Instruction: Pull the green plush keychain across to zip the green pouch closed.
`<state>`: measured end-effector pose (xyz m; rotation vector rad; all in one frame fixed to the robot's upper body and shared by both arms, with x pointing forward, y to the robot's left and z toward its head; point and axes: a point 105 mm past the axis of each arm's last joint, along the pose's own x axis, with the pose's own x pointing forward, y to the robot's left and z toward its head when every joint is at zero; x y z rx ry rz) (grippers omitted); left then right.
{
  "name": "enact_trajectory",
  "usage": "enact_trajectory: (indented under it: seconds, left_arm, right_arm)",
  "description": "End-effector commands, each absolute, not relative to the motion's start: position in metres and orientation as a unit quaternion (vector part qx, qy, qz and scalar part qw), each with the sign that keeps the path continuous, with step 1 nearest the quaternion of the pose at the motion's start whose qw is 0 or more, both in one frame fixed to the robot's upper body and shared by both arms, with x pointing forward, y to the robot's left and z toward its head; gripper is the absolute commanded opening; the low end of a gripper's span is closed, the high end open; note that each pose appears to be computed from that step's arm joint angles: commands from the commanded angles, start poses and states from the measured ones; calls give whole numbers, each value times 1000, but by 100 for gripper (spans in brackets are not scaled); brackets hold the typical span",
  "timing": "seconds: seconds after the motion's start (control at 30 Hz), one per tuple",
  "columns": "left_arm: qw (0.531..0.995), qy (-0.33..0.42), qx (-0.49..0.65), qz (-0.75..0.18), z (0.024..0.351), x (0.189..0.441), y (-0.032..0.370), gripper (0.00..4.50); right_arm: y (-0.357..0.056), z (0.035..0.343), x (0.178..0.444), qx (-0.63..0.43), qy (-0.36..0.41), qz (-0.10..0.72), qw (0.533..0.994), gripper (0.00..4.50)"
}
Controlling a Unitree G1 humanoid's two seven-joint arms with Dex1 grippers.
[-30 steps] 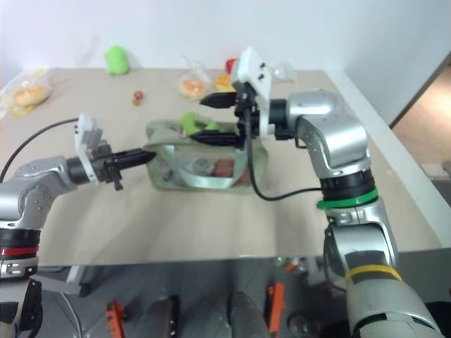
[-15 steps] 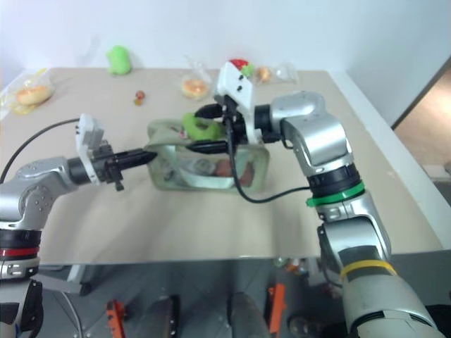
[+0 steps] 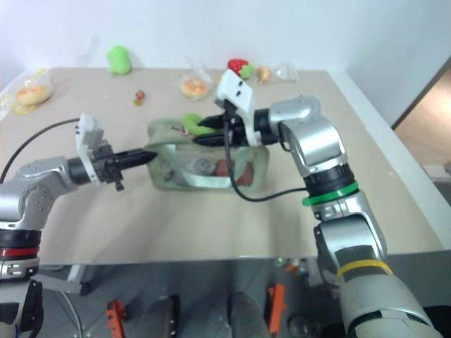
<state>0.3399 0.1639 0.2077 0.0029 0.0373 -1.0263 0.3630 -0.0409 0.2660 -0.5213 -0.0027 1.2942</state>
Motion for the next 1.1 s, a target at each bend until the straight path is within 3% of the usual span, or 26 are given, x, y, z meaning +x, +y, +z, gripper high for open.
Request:
enact_trajectory:
  seconds: [0.03, 0.07, 0.4, 0.63, 0.87, 1.1]
  left_arm:
    - [870, 1, 8, -493, 216, 339, 163, 0]
    - [870, 1, 8, -493, 216, 339, 163, 0]
    - [869, 2, 1, -494, 214, 341, 161, 0]
    - [870, 1, 1, -494, 214, 343, 162, 0]
    - [870, 0, 1, -492, 214, 343, 162, 0]
    - [872, -1, 1, -489, 214, 344, 163, 0]
  right_arm:
    - [-42, 280, 366, -244, -17, 583, 774, 31]
    - [-43, 280, 367, -243, -16, 582, 776, 5]
    - [-47, 277, 362, -223, -4, 597, 770, 5]
    - [-50, 299, 363, -172, -31, 595, 784, 5]
    - [-52, 294, 367, -178, -14, 589, 788, 236]
    - [-52, 293, 370, -181, -9, 585, 790, 236]
